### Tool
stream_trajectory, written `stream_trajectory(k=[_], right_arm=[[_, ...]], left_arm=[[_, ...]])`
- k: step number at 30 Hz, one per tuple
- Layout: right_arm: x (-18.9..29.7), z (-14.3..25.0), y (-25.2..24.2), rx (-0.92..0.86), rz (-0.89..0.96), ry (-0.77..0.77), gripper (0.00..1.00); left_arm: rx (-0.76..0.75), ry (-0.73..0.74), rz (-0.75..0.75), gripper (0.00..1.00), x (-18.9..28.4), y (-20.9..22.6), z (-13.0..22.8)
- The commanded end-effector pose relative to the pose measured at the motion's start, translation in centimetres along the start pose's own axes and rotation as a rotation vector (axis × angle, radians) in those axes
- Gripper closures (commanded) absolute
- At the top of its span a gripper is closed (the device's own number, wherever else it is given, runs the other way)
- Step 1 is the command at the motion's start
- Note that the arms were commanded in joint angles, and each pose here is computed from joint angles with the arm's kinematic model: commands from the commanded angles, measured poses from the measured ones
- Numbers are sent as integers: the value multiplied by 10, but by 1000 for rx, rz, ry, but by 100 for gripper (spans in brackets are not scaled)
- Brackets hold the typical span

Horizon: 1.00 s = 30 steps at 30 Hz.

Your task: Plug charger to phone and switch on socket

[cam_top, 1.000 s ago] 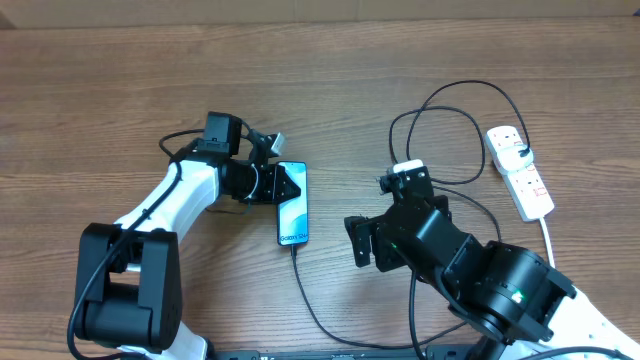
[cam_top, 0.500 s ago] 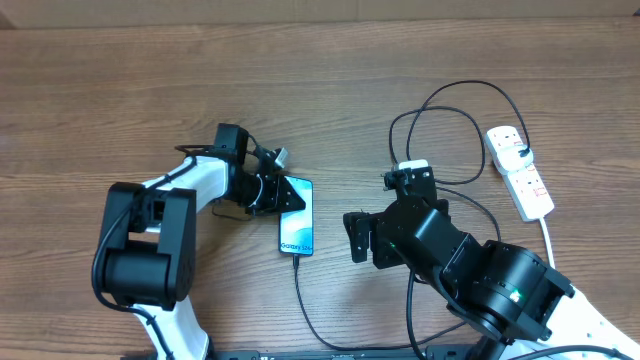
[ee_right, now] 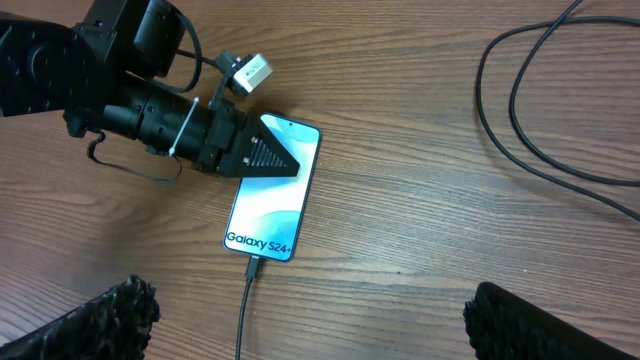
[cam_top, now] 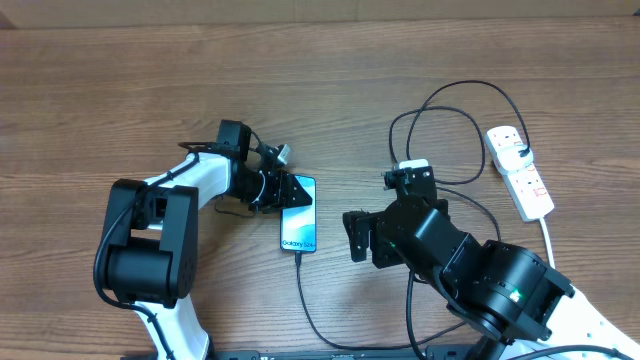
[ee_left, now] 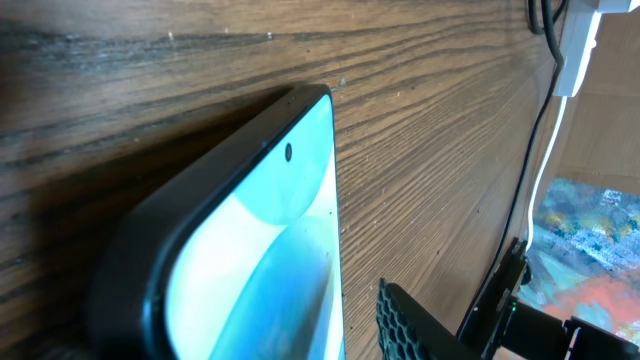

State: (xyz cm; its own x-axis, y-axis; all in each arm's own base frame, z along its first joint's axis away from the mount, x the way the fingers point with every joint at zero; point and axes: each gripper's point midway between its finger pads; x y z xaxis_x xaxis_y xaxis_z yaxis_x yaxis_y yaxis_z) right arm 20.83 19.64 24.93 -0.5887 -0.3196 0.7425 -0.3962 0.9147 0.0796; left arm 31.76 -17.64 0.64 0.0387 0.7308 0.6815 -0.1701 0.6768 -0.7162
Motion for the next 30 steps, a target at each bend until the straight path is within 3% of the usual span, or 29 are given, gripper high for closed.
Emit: stream_trajectory(k=[1,9,18,22,30], right_arm=[[1,-2,-3,-12,11,-13,0],[1,-4,-2,-15,8,-21,0],[1,-2,-3,-12,12,-12,0],[1,-1,-3,-12,12,-11,0],[1,-1,-3,-11,12,-11,0]], left_arm=[[97,-61,-273,55,0,57,-7],[206,-91,-440,50,11,86,-2],[227,-87,-433,49,10,84,0],[86,-11,-311,46,-1,62,7],[132,-41,-401,45,3,75,5]])
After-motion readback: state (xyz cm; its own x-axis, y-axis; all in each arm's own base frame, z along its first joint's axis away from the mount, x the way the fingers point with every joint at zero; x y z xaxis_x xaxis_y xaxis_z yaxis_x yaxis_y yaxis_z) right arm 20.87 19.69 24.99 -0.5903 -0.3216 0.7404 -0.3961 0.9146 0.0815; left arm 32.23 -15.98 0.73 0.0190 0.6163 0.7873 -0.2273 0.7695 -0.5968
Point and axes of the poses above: each gripper's point midway between its finger pads, its own x axis back along the fingers, its own y axis along the line the jaws close on, z = x × y, and after that the axes turned 14 degrees about x, right-handed
